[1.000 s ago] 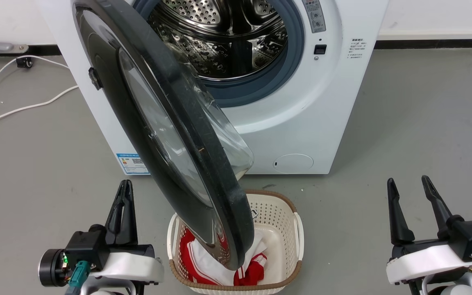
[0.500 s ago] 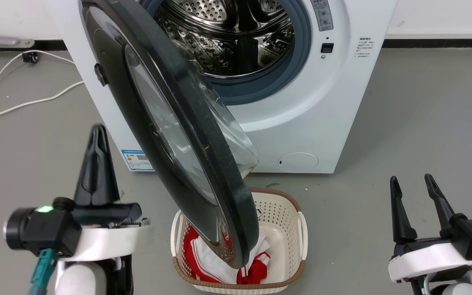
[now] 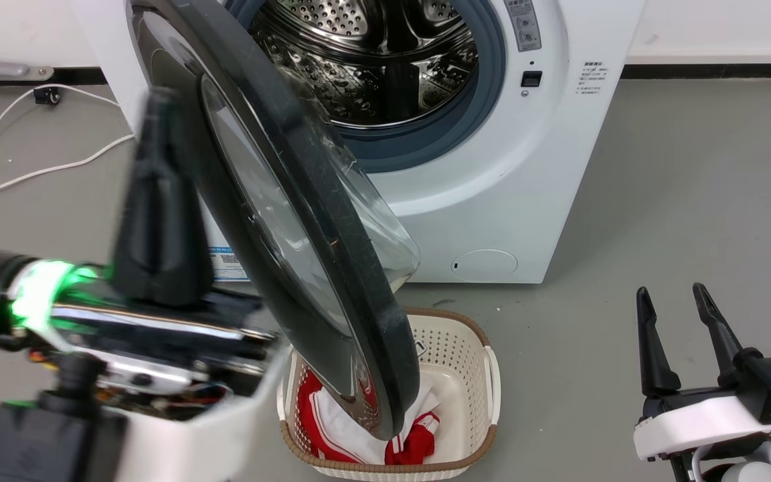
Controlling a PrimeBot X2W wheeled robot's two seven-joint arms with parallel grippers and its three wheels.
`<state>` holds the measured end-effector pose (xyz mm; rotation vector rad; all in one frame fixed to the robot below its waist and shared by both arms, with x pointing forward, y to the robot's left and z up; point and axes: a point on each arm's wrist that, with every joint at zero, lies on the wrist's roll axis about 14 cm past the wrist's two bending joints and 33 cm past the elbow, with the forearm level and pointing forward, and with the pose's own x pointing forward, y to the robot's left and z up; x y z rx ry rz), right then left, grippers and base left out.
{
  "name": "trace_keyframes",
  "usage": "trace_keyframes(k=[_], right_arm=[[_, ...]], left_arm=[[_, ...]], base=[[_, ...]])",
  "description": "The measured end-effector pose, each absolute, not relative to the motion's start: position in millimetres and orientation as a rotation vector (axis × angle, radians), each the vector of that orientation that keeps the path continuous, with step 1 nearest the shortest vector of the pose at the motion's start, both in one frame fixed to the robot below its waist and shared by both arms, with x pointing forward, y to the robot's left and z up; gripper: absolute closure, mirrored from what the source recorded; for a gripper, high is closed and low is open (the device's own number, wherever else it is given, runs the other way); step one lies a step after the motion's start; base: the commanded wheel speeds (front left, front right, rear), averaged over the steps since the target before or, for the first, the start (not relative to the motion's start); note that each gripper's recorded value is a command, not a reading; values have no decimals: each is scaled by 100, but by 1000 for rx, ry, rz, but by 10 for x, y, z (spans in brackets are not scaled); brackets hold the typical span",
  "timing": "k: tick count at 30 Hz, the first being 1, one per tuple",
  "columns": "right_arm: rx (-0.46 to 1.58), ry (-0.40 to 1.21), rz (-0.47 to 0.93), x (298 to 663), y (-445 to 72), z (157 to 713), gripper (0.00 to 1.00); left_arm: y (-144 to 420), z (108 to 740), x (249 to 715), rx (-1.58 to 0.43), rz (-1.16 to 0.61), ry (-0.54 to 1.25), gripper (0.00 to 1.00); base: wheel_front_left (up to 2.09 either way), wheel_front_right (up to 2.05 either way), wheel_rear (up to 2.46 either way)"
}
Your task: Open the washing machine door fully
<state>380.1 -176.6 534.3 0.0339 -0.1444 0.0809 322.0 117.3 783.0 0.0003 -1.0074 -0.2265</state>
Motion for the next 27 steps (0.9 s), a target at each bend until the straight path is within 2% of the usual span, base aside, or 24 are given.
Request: trace_keyframes(k=[5,13,21,27], right_arm=[[34,-141,76,3788,-1783,5339,0],[43,-138,74,3762,-1787,5336,0],[54,-118,84,3766,-1750,5289,0],[61,-95,88,3803,-1732,5221,0]], left_arm=[[728,7754,3135,-76,-420,-980,100],[160,7026,3143,-234,-629,-653,100],[65,5964,3219,-283,-628,-192,100],[61,5667,3299,-260,-608,-101,100]], base=[[0,0,0],[0,0,0],[0,0,0],[0,0,0]])
